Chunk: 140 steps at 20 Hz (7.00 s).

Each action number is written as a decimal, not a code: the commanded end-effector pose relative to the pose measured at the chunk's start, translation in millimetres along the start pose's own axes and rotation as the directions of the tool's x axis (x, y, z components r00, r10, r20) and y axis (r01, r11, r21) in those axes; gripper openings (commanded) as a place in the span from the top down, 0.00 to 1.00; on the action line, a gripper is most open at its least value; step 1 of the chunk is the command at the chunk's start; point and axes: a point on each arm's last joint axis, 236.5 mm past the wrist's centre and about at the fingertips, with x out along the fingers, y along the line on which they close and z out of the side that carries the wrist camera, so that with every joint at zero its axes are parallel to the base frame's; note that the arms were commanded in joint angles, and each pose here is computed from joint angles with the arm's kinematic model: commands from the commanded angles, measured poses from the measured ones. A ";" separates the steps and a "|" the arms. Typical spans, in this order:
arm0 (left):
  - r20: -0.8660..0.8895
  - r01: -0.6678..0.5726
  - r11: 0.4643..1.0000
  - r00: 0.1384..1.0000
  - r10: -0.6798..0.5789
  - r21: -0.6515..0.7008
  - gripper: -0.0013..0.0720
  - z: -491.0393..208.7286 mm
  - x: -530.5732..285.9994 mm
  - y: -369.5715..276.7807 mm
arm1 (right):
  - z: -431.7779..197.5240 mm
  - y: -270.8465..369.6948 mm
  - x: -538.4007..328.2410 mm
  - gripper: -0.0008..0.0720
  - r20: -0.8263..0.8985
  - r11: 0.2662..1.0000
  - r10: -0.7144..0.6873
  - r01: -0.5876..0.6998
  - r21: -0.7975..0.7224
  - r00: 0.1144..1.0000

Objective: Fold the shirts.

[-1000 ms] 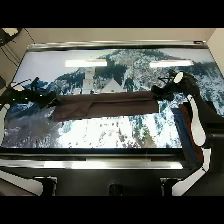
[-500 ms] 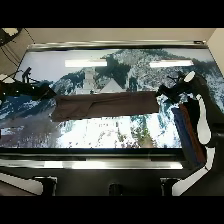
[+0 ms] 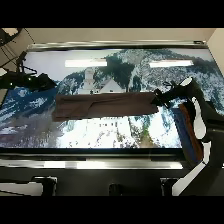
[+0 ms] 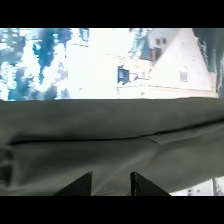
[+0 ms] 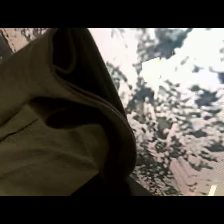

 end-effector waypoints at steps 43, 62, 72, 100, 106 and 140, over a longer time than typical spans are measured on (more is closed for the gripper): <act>0.496 -0.004 0.983 0.863 -0.090 0.186 0.95 -9.4 -160.1 -100.0 | -235.6 312.4 108.9 0.71 -0.060 0.904 0.337 -0.341 -0.257 0.940; 0.464 -0.030 0.983 0.884 -0.060 0.184 0.95 -19.1 -140.5 -83.0 | -171.7 69.8 57.5 0.12 -0.162 0.980 -0.124 0.095 -0.174 0.979; 0.469 -0.031 0.983 0.881 -0.059 0.183 0.95 -17.8 -141.0 -82.7 | -124.7 126.3 -30.3 0.92 0.028 0.957 0.052 -0.042 -0.288 0.998; 0.479 -0.047 0.978 0.876 -0.057 0.203 0.95 -15.5 -142.3 -82.3 | -178.5 -102.9 -409.0 0.92 0.500 0.908 -0.275 0.049 0.417 0.821; 0.508 -0.057 0.979 0.860 -0.052 0.198 0.95 -8.9 -146.2 -81.3 | -218.2 -181.9 -334.8 0.92 0.199 0.789 -0.406 0.232 0.569 0.892; -0.128 -0.517 0.847 0.838 0.530 0.122 0.06 -187.2 -50.1 60.3 | -183.8 87.9 -131.8 0.03 0.240 0.817 -0.357 0.426 -0.388 0.903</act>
